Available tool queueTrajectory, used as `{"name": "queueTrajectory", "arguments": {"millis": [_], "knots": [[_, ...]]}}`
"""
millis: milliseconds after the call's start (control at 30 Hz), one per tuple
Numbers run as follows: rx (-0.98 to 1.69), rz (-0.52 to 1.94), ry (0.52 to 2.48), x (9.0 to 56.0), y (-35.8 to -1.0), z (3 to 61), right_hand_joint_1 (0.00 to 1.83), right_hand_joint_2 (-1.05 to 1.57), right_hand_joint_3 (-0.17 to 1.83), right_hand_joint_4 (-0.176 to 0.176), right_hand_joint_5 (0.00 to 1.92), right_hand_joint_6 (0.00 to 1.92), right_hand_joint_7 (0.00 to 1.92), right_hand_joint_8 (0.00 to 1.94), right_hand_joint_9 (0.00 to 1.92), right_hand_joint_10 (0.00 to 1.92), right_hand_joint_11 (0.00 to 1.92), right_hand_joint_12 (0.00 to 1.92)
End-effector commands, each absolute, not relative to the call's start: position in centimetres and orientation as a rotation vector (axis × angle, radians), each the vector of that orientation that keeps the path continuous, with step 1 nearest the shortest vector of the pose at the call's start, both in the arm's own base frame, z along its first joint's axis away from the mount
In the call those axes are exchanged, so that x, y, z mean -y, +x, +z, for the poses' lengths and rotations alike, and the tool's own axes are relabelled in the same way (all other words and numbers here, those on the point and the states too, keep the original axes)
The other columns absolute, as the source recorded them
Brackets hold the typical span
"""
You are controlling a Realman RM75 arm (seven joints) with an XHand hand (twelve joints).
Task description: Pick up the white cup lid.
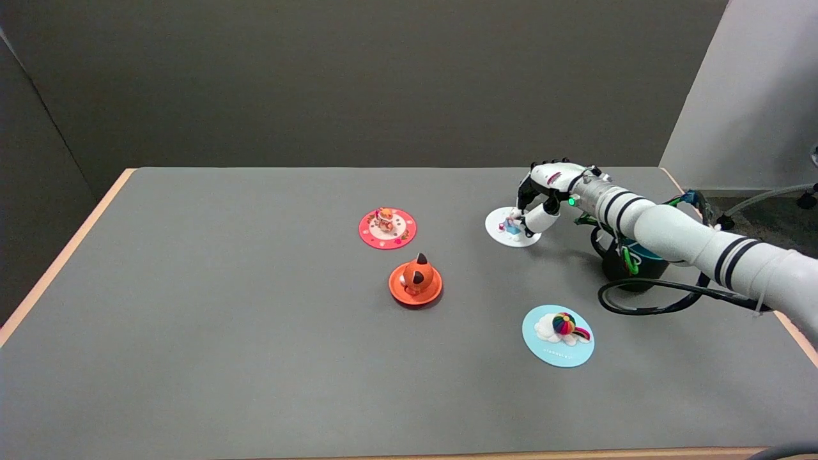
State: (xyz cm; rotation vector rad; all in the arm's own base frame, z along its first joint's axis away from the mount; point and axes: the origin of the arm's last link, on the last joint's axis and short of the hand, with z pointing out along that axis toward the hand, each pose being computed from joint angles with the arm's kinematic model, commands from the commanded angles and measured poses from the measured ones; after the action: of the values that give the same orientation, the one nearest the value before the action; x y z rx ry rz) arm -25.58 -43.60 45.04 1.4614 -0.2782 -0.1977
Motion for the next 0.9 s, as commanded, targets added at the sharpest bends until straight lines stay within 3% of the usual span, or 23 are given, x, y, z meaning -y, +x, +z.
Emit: {"name": "queueTrajectory", "arguments": {"millis": [33,667,900], "knots": [[0.272,-0.192,1.461,43.7,-25.4,44.9,0.79,0.65,0.83,-0.033,0.78,0.69,0.8,0.25,0.6,0.2,0.36,0.21],[0.266,-0.187,1.493,43.7,-25.2,43.9,0.78,0.65,0.84,-0.033,0.75,0.73,0.77,0.26,0.58,0.19,0.35,0.2],[0.286,-0.178,1.5,42.9,-25.7,43.7,0.79,0.63,0.85,-0.052,0.77,0.65,0.76,0.26,0.57,0.19,0.34,0.2]]}}
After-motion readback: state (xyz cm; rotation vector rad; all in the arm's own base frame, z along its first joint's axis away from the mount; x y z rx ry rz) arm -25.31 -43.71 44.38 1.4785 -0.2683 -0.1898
